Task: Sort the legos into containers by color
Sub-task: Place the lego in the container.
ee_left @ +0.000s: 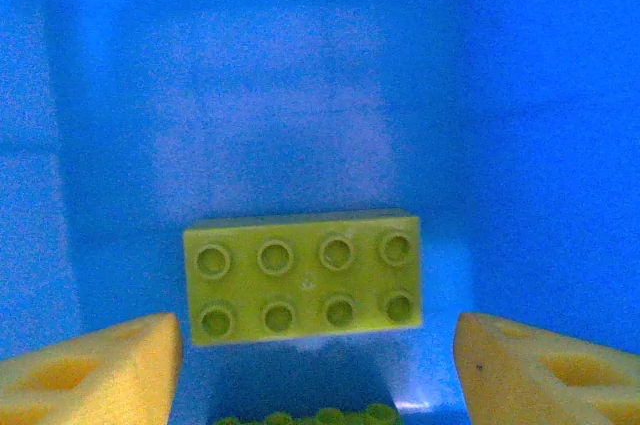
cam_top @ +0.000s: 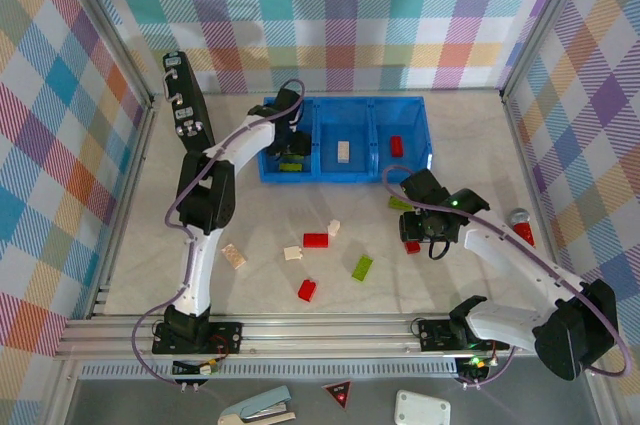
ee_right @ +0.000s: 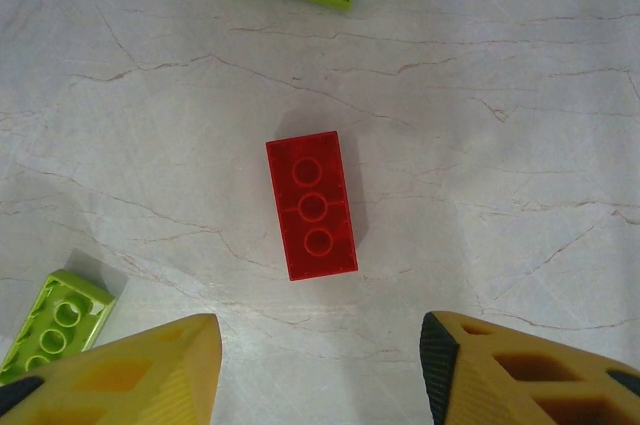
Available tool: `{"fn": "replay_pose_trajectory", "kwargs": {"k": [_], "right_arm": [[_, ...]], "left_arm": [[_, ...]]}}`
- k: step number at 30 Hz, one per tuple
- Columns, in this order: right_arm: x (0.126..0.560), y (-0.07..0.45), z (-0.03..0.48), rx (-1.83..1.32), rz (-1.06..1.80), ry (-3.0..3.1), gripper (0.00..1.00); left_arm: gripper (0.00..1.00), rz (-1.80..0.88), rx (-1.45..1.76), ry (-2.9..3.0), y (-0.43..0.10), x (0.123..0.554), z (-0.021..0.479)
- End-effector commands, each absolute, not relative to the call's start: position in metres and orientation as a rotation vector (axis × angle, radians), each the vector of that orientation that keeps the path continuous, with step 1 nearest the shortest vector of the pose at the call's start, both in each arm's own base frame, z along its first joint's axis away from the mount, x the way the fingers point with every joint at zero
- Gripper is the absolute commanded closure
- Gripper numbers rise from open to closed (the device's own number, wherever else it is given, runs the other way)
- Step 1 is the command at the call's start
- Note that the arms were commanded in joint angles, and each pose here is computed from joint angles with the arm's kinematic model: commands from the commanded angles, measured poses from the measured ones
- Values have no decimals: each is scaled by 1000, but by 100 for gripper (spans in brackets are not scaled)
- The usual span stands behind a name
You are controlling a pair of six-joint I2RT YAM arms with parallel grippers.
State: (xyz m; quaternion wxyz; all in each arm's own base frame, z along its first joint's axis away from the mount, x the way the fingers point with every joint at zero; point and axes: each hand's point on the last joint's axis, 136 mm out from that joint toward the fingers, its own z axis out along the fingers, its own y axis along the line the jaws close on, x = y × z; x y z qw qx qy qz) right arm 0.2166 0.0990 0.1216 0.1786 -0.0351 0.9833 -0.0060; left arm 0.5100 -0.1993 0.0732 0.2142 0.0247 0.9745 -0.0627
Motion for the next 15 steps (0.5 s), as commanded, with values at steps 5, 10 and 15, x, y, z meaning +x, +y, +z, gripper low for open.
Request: {"fn": "replay_pose_trajectory", "kwargs": {"k": [5, 10, 15], "right_arm": [[233, 113, 135, -159, -3, 2765, 43], [243, 130, 140, -166, 75, 2768, 44], [249, 153, 144, -210, 137, 2760, 45]], "left_arm": [[28, -217, 63, 2650, -190, 490, 127], [28, -234, 50, 2650, -175, 468, 139], [27, -266, 29, 2671, -153, 433, 149]]}}
